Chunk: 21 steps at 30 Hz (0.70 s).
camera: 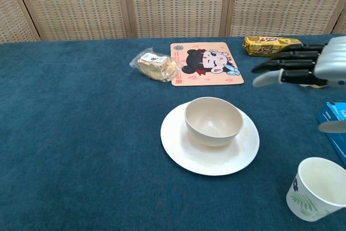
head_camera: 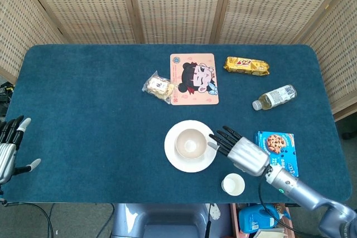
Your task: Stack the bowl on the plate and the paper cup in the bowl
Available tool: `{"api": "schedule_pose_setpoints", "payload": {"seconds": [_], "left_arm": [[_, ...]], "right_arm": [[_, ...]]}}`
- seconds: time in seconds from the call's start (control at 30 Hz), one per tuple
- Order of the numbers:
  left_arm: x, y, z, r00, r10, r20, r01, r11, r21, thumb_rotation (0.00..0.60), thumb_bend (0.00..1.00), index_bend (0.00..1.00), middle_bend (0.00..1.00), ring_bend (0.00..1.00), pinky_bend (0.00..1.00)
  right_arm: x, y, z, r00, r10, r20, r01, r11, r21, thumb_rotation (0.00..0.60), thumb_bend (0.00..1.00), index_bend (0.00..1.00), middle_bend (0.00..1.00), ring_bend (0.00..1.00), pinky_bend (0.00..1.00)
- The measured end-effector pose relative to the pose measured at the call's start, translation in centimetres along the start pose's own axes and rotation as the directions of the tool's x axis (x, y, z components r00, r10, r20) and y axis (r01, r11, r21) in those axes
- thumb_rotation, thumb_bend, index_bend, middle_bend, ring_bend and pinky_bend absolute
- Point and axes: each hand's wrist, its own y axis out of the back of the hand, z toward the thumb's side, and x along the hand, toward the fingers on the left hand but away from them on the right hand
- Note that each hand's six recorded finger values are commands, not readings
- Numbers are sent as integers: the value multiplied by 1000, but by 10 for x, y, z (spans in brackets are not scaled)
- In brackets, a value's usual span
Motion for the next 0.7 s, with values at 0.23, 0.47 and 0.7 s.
{"api": "schedule_pose_setpoints", "payload": {"seconds": [0.23,0.47,0.7], "left_arm": [[1,0,0,1000,-6,-1,6,1000,-11,600,0,0,0,0,0],[1,-3,3,1000,-13,3,13,1000,-4,600,0,0,0,0,0],[1,-5,6,1000,-18,4,18,1000,4,600,0,0,0,0,0]], "right_arm": [[52,-17,-2,998,13,-54,-12,1000,18,600,224,163,0,0,0],[97,-42,0,996,34,-86,-35,999,-12,600,225,190,0,0,0],[113,-56,14,991,37,-125,-44,997,-58,600,225,203,0,0,0]]}}
